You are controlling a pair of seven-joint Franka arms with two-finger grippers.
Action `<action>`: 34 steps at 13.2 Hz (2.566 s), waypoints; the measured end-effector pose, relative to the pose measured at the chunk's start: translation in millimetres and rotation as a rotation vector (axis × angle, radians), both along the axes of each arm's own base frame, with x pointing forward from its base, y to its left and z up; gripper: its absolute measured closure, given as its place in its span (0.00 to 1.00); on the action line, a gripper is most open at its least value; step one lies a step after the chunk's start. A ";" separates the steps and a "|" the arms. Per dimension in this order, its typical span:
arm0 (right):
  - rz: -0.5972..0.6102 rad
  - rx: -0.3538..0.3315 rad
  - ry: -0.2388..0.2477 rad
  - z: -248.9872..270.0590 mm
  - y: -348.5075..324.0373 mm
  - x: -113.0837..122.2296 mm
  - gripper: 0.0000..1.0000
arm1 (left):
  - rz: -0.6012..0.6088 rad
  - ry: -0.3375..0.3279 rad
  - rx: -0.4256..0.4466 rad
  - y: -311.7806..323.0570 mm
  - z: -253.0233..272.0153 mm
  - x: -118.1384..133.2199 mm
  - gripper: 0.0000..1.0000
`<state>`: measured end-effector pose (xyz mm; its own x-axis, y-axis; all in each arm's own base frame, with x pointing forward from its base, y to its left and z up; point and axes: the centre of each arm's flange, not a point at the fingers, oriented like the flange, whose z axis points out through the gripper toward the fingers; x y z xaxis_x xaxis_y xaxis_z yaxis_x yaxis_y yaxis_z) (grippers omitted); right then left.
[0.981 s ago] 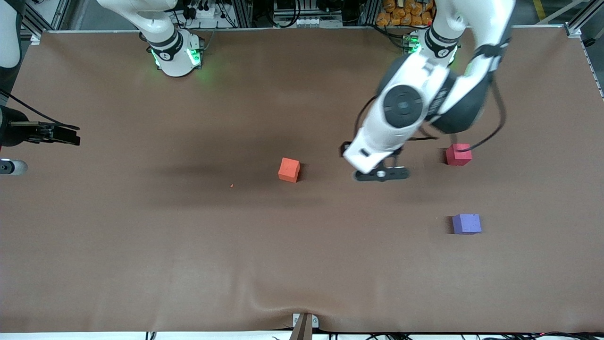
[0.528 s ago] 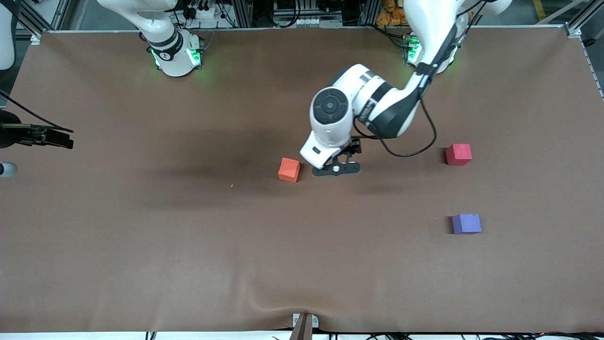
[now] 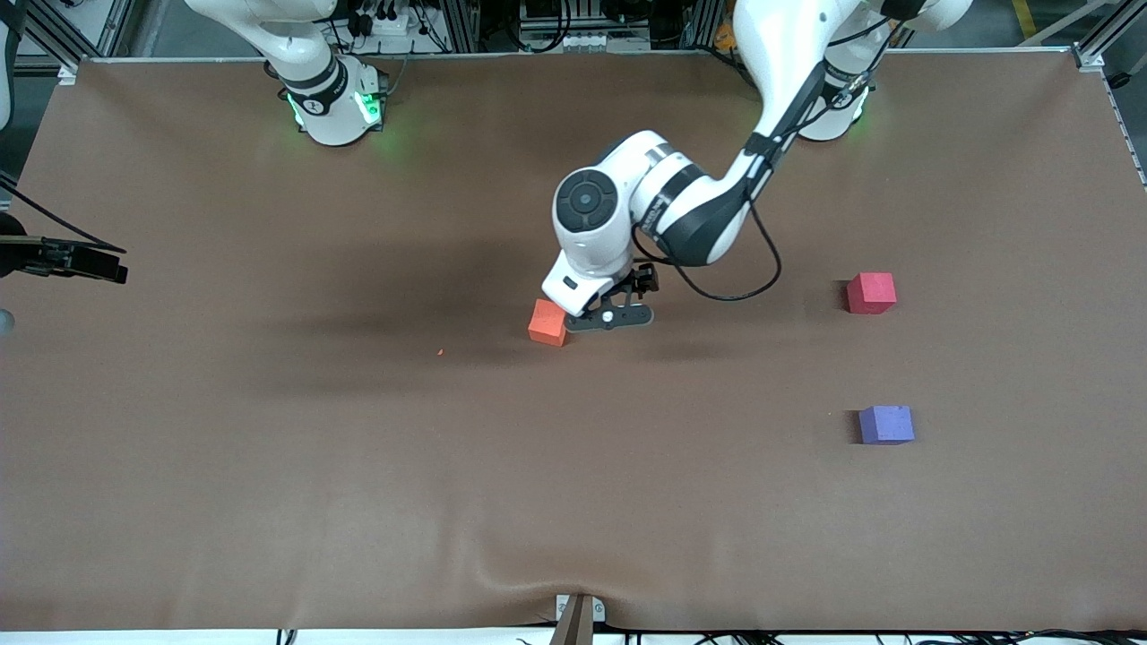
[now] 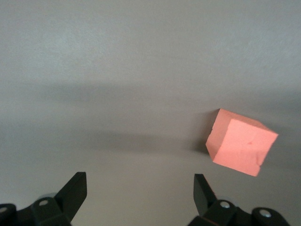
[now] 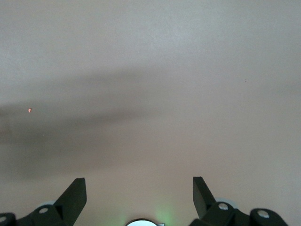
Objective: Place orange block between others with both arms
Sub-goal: 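Lower the left gripper onto the orange cube and grasp it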
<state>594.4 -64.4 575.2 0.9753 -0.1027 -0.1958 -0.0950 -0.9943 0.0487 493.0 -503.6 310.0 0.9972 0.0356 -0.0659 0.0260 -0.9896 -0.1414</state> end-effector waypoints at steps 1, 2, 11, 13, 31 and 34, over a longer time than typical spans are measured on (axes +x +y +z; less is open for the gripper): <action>0.000 0.006 -0.001 0.0 0.6 0.1 0.00 | -0.014 -0.013 0.017 -7.2 -10.1 -6.1 0.00; -0.002 0.018 -0.003 0.0 1.5 0.3 0.00 | -0.028 -0.028 0.032 -13.9 -19.4 -11.7 0.00; -0.008 0.036 -0.008 -0.3 0.3 0.8 0.00 | -0.100 -0.183 -0.121 -40.6 -19.8 0.3 0.00; -0.010 0.036 -0.008 -0.3 -0.7 0.7 0.00 | -0.161 -0.184 -0.130 -42.5 -20.0 0.0 0.00; -0.010 0.036 -0.008 -0.5 -0.7 0.8 0.00 | -0.393 -0.129 -0.165 -80.8 -85.8 -46.7 0.00; -0.009 0.036 -0.008 -0.5 -0.7 0.8 0.00 | -0.366 -0.144 -0.195 -85.1 -105.5 -48.7 0.00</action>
<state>595.3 -65.0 574.8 0.9758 -0.1049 -0.1916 -0.1046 -0.9944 0.0117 444.3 -588.7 204.5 0.9412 -0.3213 0.1045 -0.3258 -0.9450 0.0286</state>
